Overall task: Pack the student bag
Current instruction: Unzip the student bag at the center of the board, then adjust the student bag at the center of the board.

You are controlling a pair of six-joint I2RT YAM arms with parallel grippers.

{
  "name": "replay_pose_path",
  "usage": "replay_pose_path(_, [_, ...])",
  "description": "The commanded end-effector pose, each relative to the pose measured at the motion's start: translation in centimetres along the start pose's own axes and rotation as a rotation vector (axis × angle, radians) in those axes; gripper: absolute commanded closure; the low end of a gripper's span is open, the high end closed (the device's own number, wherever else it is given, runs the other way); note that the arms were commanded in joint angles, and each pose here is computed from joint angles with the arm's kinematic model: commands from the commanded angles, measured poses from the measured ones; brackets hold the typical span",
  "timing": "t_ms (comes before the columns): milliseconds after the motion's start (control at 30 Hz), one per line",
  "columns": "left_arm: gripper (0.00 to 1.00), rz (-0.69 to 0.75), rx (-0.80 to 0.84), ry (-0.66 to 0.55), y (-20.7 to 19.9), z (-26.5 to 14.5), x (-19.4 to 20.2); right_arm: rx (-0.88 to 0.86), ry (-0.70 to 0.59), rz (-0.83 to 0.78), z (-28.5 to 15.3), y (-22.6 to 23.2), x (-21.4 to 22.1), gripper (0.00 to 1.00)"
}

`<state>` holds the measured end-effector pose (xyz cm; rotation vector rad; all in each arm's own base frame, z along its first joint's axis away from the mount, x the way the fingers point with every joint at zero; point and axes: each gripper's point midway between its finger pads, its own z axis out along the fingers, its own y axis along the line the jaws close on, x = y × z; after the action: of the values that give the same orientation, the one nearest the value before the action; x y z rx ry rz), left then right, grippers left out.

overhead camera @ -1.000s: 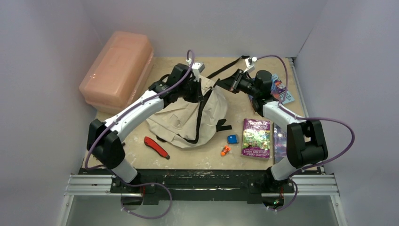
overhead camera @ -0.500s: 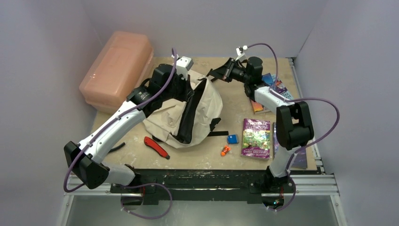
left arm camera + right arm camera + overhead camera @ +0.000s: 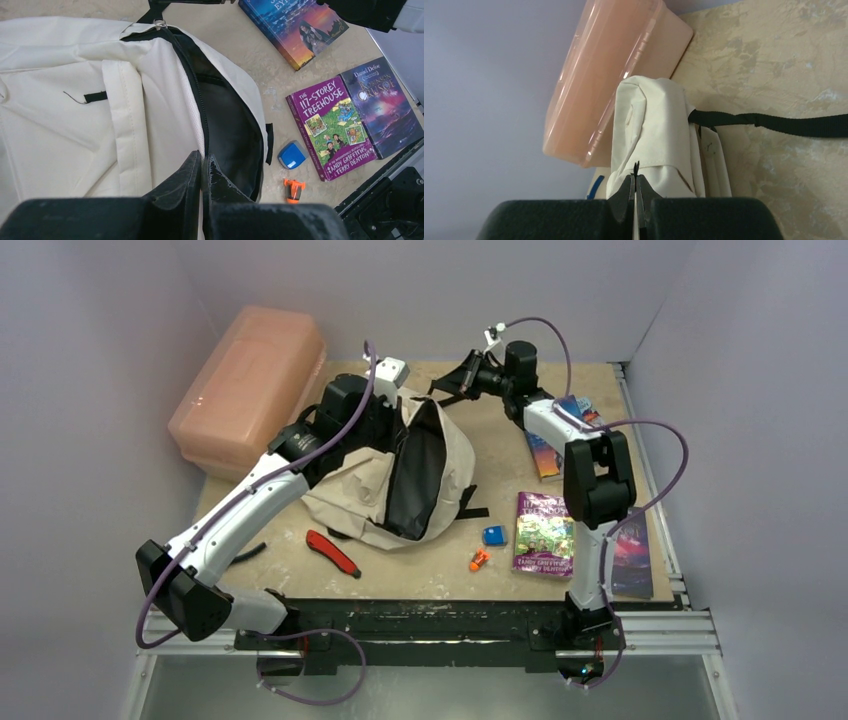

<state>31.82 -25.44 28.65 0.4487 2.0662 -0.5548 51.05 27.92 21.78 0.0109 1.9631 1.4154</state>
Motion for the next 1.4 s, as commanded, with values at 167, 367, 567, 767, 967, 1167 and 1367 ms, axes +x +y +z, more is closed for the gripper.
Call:
replay_pose_path(167, [1.0,0.003,0.179,-0.115,-4.3,-3.1,-5.4,0.21,-0.148,-0.091,1.2,-6.8,-4.0,1.0])
replay_pose_path(367, [1.0,-0.021,0.167,-0.091,-4.4,-1.6,-5.9,0.269,-0.116,-0.152,2.1,-8.0,-5.0,1.0])
replay_pose_path(567, [1.0,-0.063,0.013,-0.02,-1.6,1.7,-4.3,0.399,-0.098,-0.224,-0.7,-7.4,-6.1,0.98])
replay_pose_path(767, [1.0,-0.116,-0.069,0.02,-0.2,4.8,-3.5,0.578,-0.076,-0.3,-6.1,-7.0,-4.9,0.71])
replay_pose_path(967, [1.0,-0.201,-0.013,0.132,-1.0,7.3,-1.7,0.629,-0.189,-0.263,-12.9,-7.4,-5.2,0.52])
replay_pose_path(1167, [1.0,-0.321,0.078,0.237,-1.4,7.8,0.1,0.625,-0.362,-0.054,-20.6,-9.8,-4.1,0.38])
replay_pose_path(1367, [1.0,-0.376,0.163,0.321,-2.4,7.7,1.5,0.667,-0.512,0.102,-28.0,-11.3,-2.2,0.25])
